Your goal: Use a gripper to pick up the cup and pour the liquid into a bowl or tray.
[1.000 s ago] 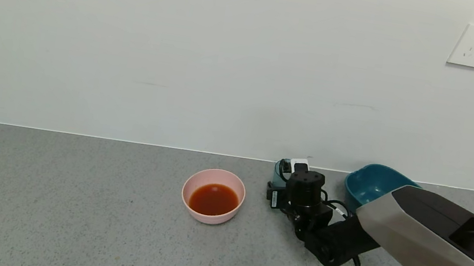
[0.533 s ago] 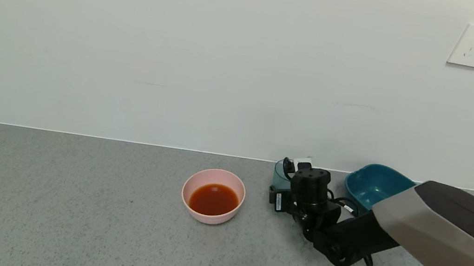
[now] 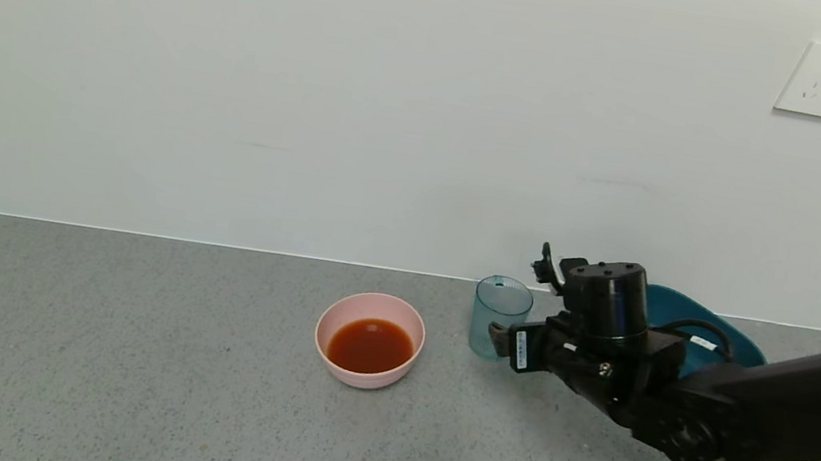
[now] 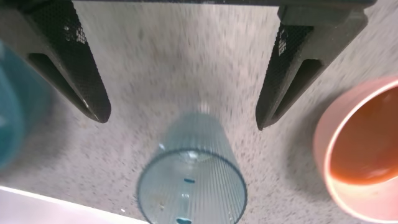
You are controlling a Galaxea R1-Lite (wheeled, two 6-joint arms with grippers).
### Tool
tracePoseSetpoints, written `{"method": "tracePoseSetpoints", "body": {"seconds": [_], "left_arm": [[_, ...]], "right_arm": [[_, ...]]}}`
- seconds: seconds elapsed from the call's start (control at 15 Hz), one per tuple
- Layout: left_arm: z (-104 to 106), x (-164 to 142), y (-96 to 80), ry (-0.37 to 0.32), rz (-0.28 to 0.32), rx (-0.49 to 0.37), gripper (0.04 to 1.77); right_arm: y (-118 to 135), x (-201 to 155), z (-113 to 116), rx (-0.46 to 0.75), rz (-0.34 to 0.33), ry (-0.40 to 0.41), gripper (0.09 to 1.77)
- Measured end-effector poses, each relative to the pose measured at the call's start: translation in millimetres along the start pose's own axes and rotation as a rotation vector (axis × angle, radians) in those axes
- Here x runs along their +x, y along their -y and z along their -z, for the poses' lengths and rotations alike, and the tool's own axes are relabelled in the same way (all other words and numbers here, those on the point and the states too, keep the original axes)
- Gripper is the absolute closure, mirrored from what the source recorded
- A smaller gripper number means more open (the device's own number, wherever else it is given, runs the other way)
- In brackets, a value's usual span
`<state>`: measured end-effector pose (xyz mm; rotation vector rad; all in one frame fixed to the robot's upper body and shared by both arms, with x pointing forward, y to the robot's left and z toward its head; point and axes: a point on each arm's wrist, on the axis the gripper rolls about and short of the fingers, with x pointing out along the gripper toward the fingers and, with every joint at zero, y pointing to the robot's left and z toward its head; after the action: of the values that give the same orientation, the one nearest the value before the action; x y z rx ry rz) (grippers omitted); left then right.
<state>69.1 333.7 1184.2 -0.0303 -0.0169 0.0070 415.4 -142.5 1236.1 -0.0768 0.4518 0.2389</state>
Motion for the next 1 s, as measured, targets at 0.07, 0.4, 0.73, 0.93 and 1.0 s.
{"method": "tracePoseSetpoints", "body": {"seconds": [0.07,0.4,0.73,0.93,1.0], "left_arm": [[0,0,0.0,0.0,0.0,0.0,0.09],[0,0,0.0,0.0,0.0,0.0,0.09],[0,0,0.0,0.0,0.0,0.0,0.09],[0,0,0.0,-0.001,0.0,0.0,0.09],[0,0,0.0,0.0,0.0,0.0,0.09]], "right_arm": [[4,-18,-7,0.002,-0.01,-0.001,0.16],[31,-117,-28,0.015,-0.073,0.022,0.16],[57,-209,-12,0.021,-0.125,0.07,0.16],[72,-254,3,0.03,-0.138,0.123,0.16],[77,-269,8,0.034,-0.14,0.141,0.16]]}}
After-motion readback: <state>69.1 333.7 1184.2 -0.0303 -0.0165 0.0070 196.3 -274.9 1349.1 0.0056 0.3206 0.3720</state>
